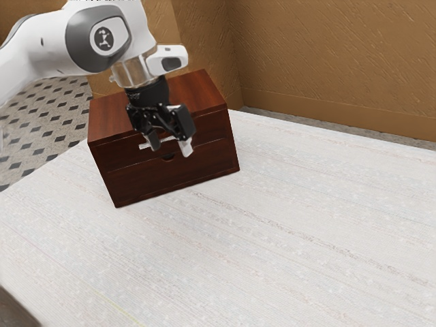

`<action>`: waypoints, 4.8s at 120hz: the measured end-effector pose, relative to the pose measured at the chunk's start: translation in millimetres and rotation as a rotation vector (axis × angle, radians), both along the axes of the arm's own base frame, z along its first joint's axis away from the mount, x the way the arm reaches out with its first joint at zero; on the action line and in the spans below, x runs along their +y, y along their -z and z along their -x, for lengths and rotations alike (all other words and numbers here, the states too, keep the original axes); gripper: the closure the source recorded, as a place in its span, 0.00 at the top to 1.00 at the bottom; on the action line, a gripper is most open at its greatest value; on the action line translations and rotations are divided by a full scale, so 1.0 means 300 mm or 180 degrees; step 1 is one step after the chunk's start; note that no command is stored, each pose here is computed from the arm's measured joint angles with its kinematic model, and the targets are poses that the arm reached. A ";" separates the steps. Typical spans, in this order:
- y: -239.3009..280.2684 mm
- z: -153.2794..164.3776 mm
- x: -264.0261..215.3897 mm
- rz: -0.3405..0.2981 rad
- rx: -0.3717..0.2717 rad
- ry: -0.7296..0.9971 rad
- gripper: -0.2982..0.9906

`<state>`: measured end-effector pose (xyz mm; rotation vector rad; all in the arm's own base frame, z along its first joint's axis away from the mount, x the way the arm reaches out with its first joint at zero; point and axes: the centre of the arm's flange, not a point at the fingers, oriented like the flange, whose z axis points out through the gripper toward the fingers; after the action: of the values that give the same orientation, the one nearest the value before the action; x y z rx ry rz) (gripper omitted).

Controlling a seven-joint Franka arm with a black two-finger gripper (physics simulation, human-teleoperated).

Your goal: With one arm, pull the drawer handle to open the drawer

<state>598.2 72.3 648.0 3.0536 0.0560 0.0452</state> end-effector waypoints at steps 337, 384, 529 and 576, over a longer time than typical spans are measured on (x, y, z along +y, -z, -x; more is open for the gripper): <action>0.021 0.215 0.293 0.0807 -0.0318 -0.7349 0.72; 0.107 0.040 0.397 0.0679 -0.0473 -0.7990 0.72; 0.275 -0.201 0.316 0.0359 -0.1094 -0.8200 0.68; 0.313 -0.217 0.315 0.0264 -0.1099 -0.8058 0.64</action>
<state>663.4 166.7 554.3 0.8240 2.9166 0.5361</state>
